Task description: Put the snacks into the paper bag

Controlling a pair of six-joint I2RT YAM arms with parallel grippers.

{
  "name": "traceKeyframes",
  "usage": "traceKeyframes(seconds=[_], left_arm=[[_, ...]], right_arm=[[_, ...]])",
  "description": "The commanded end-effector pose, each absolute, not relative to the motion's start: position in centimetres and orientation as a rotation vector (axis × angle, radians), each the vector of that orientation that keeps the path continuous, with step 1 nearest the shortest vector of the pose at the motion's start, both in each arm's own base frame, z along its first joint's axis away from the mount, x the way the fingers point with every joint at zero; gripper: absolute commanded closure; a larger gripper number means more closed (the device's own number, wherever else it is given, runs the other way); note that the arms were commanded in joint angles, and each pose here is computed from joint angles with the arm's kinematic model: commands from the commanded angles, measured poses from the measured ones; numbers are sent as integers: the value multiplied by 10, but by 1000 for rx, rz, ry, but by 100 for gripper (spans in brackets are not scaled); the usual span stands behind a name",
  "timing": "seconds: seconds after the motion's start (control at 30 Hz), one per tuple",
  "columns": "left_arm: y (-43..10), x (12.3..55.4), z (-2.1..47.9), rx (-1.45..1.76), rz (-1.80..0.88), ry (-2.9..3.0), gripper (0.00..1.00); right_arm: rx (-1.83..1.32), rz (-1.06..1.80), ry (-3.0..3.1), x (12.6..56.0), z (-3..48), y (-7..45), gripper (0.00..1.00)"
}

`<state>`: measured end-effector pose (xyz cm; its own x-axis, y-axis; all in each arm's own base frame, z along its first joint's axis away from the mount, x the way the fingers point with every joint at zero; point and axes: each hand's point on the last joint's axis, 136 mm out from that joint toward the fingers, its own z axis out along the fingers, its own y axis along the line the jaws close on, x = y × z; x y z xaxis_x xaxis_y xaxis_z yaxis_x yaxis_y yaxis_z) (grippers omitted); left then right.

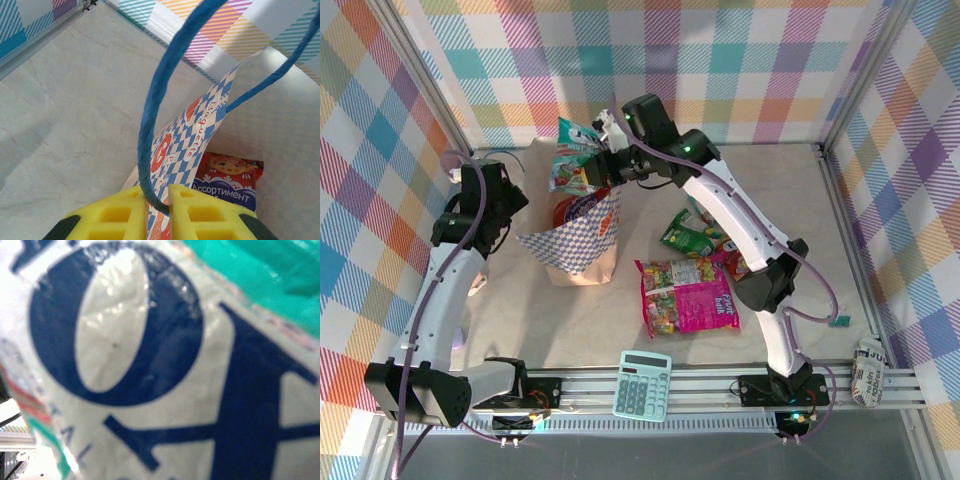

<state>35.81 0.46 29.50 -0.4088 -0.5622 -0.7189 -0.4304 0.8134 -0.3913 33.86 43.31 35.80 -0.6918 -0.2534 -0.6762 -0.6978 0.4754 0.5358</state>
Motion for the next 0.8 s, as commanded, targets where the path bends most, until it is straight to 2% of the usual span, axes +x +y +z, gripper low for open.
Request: traceKeyframes(seconds=[0.0, 0.77], left_arm=[[5, 353, 293, -748, -200, 2060, 82], [0, 353, 289, -734, -239, 2059, 82]], right_arm=[[-846, 1198, 2117, 333, 373, 448, 100], [-835, 1154, 2280, 343, 310, 465, 100]])
